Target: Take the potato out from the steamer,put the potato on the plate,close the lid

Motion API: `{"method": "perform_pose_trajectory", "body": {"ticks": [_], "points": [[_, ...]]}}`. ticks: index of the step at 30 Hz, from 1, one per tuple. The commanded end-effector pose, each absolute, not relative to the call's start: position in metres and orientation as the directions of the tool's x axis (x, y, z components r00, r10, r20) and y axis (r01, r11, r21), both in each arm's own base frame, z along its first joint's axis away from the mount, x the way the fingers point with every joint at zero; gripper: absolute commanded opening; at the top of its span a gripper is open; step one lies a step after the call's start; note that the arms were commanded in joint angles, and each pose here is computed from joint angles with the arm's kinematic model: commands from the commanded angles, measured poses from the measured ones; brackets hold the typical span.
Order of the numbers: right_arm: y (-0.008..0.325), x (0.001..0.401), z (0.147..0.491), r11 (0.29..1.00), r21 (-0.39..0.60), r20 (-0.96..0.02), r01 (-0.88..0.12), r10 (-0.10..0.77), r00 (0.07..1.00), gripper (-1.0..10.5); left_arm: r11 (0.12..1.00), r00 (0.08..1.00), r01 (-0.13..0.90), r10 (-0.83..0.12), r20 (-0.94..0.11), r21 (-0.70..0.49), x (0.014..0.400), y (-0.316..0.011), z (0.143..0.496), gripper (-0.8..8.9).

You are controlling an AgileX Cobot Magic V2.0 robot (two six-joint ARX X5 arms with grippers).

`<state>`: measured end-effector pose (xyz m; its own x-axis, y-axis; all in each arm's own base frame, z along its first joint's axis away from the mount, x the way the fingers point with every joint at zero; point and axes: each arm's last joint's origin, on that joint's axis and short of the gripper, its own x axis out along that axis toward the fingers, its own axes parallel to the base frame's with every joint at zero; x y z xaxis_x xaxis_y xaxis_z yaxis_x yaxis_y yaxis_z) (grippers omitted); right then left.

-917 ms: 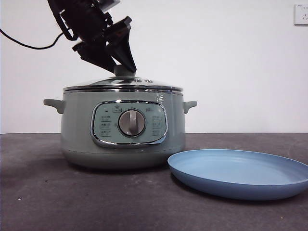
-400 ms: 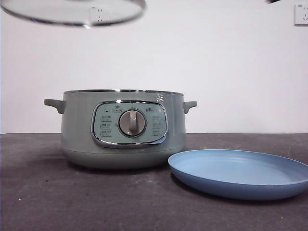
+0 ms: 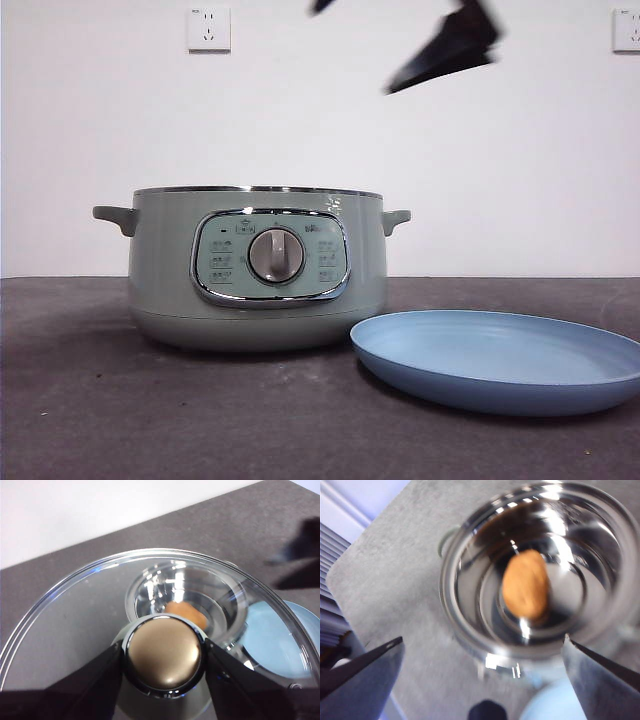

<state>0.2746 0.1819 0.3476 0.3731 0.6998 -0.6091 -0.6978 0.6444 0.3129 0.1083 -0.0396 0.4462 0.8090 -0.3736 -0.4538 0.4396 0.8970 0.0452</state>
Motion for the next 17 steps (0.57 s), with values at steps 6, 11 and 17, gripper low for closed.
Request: {"method": "perform_pose_trajectory", "body": {"ticks": [6, 11, 17], "points": [[0.255, 0.323, 0.323, 0.661, 0.168, -0.687, -0.731, 0.611, 0.395, 6.9, 0.914, 0.849, 0.405, -0.368, -0.380, 0.019, 0.068, -0.025, 0.453, -0.09], [0.287, 0.336, 0.290, 0.675, 0.097, -0.731, -0.731, 0.547, 0.409, 6.9, 0.914, 0.849, 0.405, -0.369, -0.379, 0.018, 0.060, -0.023, 0.452, -0.09], [0.305, 0.347, 0.252, 0.704, 0.038, -0.770, -0.709, 0.473, 0.429, 6.9, 0.913, 0.838, 0.407, -0.367, -0.403, 0.015, 0.059, -0.022, 0.450, -0.09]]}}
